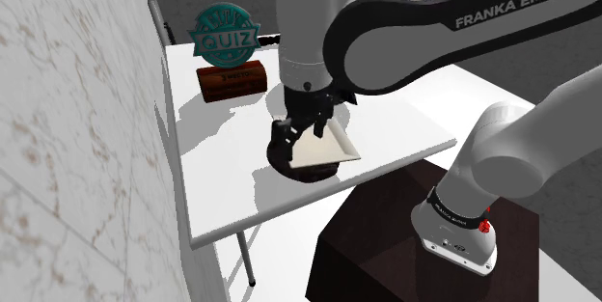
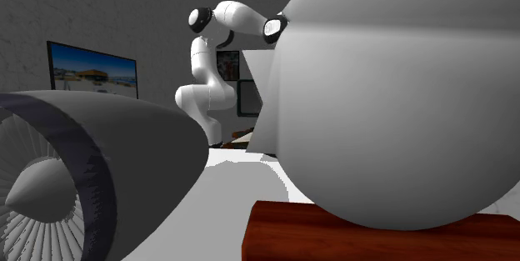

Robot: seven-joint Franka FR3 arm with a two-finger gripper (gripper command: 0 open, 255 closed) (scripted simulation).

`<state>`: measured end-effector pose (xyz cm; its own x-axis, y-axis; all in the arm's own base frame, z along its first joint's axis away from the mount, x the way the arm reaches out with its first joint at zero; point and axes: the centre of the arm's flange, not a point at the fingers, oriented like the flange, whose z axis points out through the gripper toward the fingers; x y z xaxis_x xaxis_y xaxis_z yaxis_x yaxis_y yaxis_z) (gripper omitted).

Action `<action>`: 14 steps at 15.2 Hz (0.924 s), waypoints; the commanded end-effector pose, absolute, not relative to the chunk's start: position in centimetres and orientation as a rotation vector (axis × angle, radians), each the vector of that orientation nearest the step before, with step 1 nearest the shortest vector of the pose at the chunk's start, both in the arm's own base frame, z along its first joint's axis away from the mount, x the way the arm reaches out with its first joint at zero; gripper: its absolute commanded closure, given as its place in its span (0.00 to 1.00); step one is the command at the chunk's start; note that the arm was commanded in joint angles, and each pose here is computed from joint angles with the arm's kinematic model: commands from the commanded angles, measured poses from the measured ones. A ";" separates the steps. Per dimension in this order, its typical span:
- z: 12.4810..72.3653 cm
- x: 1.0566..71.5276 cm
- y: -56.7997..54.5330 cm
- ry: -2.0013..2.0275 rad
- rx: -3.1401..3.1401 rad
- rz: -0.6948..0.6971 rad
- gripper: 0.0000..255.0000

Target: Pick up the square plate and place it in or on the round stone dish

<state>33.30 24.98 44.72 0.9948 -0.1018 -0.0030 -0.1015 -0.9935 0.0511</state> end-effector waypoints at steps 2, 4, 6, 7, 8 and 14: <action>45.0 33.3 28.2 -0.042 3.052 -0.027 0.00; 44.0 33.3 28.2 -0.042 3.052 -0.027 0.00; 42.9 33.3 28.1 -0.042 3.052 -0.027 0.00; 42.4 33.3 28.0 -0.042 3.052 -0.027 0.00; 41.9 33.3 28.0 -0.042 3.052 -0.027 0.00; 41.0 33.3 27.9 -0.042 3.052 -0.027 0.00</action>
